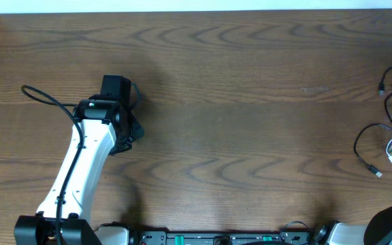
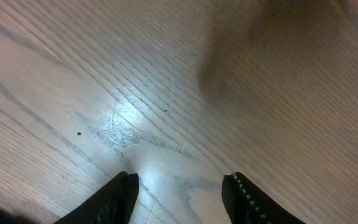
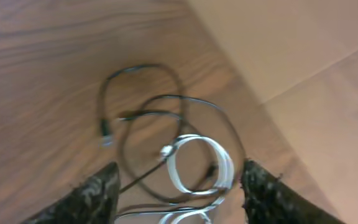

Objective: Untangle cables

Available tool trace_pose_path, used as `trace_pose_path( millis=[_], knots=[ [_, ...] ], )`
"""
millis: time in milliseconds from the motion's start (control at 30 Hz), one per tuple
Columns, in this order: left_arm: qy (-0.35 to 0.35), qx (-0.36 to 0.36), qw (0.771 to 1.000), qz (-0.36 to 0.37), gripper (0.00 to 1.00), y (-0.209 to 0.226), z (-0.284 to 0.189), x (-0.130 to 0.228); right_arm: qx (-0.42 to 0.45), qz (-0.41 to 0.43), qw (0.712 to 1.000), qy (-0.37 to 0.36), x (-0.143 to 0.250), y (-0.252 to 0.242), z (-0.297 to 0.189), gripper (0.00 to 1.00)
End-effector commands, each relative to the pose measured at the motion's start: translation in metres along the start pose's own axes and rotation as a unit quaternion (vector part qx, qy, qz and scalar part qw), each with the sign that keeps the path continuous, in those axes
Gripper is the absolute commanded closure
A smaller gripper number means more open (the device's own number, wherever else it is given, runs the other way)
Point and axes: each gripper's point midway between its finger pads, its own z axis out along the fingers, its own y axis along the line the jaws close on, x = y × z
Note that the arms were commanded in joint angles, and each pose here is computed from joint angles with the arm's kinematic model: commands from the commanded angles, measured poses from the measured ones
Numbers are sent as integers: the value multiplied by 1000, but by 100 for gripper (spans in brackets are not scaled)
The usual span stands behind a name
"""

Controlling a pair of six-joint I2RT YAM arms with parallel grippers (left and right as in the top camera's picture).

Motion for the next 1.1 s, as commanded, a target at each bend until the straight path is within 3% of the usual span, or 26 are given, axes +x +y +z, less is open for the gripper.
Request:
trace_pose_path(
  millis=[0, 200, 333, 433, 500, 733, 800, 900, 967, 1067],
  knots=[
    [9, -3, 1000, 0, 51, 2, 3, 3, -96, 8, 995, -16, -9, 33, -7, 39],
    [9, -2, 1000, 0, 51, 2, 3, 3, -171, 5, 985, -7, -3, 60, -14, 34],
    [13, 9, 1000, 0, 51, -3, 3, 4, -311, 9, 950, -2, 1, 105, -38, 13],
    [30, 105, 992, 67, 50, -40, -1, 8, -413, 11, 911, -6, 0, 135, -62, 12],
    [29, 199, 970, 137, 47, -79, -13, 13, -473, 5, 881, -6, 2, 159, -80, 11],
    [-23, 234, 939, 252, 36, -120, -24, 25, -524, -34, 850, 32, 27, 216, -107, 3],
    [-49, 192, 942, 272, 33, -118, -21, 25, -503, -68, 859, 60, 46, 237, -110, 1],
    [-65, 155, 944, 284, 28, -112, -18, 25, -413, -116, 897, 102, 74, 244, -95, 1],
    [-72, 117, 948, 288, 16, -101, -15, 23, -292, -138, 936, 141, 97, 238, -76, 1],
    [-67, 102, 950, 288, 6, -94, -13, 24, -243, -173, 941, 163, 116, 245, -74, 1]
  ],
)
